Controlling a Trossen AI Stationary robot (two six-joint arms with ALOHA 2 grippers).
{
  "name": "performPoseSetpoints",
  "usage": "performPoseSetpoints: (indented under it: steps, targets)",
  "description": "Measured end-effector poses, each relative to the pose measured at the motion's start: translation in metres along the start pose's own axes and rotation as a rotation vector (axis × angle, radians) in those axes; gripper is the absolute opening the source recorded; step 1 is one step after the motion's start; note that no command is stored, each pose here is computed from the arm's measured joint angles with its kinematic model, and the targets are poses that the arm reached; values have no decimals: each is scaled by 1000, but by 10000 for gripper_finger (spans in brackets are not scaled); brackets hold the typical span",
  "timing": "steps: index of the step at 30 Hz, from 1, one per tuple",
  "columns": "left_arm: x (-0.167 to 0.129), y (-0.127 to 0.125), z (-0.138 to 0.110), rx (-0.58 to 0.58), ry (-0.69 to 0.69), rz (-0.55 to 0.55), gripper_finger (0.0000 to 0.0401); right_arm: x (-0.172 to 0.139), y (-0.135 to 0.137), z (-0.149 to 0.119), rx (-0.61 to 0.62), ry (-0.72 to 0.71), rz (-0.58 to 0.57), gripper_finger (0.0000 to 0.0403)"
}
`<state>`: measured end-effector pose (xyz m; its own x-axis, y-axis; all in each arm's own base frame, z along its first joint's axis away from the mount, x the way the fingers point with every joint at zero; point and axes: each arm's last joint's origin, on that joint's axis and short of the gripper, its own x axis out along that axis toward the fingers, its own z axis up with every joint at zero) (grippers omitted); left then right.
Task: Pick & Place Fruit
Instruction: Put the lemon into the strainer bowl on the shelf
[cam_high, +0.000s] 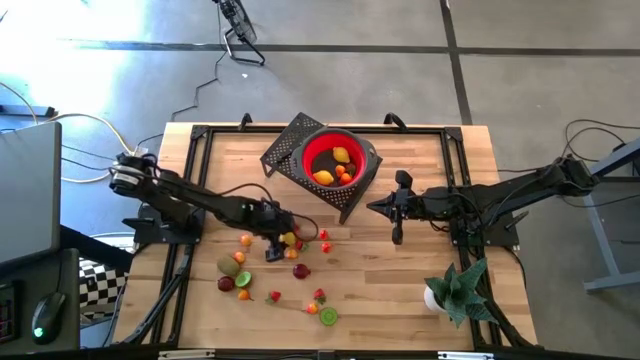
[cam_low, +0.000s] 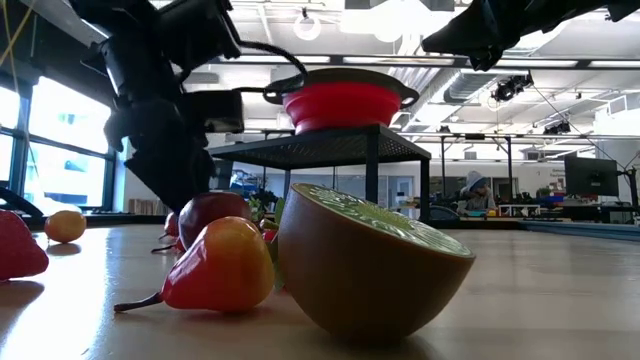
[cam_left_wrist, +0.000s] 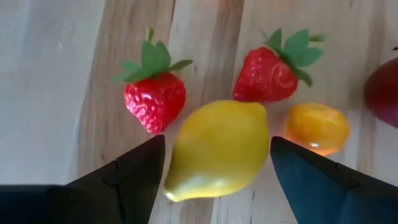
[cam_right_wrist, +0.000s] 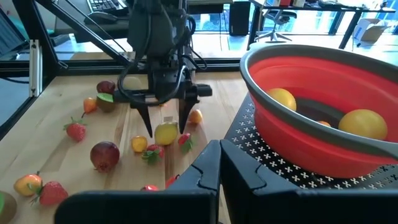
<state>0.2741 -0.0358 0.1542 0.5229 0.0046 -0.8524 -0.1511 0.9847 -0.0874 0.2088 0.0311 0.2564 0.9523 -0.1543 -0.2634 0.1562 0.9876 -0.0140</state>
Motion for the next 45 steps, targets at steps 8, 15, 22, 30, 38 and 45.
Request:
performPoseSetpoints:
  steps: [8,15,22,30,38,45]
  targets:
    - [12,0,-3,4,35,18,285,0,0,0,0,0,0,2]
    - [12,0,-4,3,36,17,285,0,0,0,0,0,0,2]
    - [13,0,-3,3,33,16,285,0,0,0,0,0,0,2]
    - [13,0,-2,2,17,12,285,0,0,0,1,0,0,2]
    - [13,0,-2,1,15,14,285,0,0,0,26,1,1,2]
    - [13,0,-2,-1,12,15,285,0,0,0,21,0,1,2]
